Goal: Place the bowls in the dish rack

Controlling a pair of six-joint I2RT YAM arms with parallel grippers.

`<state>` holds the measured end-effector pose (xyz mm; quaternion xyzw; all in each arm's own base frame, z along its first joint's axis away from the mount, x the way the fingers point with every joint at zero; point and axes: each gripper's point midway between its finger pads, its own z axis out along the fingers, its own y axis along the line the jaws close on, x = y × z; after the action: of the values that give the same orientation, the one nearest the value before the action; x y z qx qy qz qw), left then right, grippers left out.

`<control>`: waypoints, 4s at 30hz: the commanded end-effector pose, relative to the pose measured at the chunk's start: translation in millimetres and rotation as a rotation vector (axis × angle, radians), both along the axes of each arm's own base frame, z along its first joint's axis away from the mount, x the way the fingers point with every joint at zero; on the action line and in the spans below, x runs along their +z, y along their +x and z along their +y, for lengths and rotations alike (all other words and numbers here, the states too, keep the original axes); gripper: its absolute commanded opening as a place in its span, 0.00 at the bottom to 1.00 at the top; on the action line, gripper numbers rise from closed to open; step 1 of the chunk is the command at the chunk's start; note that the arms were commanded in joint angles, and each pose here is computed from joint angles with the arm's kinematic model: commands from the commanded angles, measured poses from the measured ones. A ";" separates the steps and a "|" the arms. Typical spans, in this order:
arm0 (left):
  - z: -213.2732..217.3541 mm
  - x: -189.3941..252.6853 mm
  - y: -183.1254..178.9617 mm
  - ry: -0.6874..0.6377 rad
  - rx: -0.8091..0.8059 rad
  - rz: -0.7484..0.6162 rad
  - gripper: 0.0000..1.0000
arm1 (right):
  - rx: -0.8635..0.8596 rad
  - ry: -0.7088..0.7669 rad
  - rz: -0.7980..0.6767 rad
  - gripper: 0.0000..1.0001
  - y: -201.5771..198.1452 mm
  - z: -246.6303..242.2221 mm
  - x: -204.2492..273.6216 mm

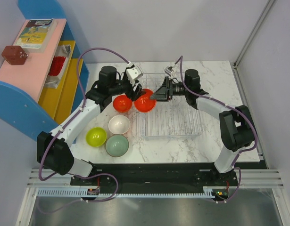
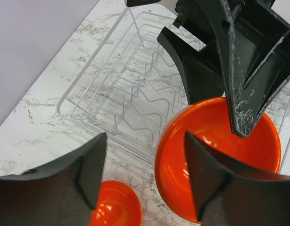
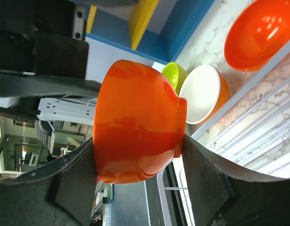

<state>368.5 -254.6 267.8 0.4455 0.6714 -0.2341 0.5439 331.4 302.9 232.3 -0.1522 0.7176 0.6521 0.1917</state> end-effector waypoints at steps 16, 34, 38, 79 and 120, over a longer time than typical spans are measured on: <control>122.8 -8.1 -8.9 -0.111 0.174 0.252 1.00 | -0.594 -0.528 -0.385 0.00 78.8 -98.2 18.6; 129.6 -54.4 -72.1 -0.132 0.009 0.331 1.00 | -0.949 -1.166 -0.596 0.00 112.9 -208.6 32.9; 131.0 -57.8 -70.1 -0.145 0.006 0.349 1.00 | -0.910 -1.221 -0.629 0.00 109.8 -200.7 25.1; 131.8 -55.5 -72.8 -0.180 -0.007 0.340 1.00 | -0.881 -1.354 -0.677 0.00 115.4 -156.5 -4.2; 134.4 -54.1 -73.9 -0.179 -0.004 0.324 1.00 | -0.639 -1.471 -0.558 0.00 116.8 -132.2 -107.9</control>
<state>296.6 -118.2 201.4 0.3297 0.7514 -0.3632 0.4413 447.3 154.5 145.1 -0.1816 0.8810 -0.1581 0.4073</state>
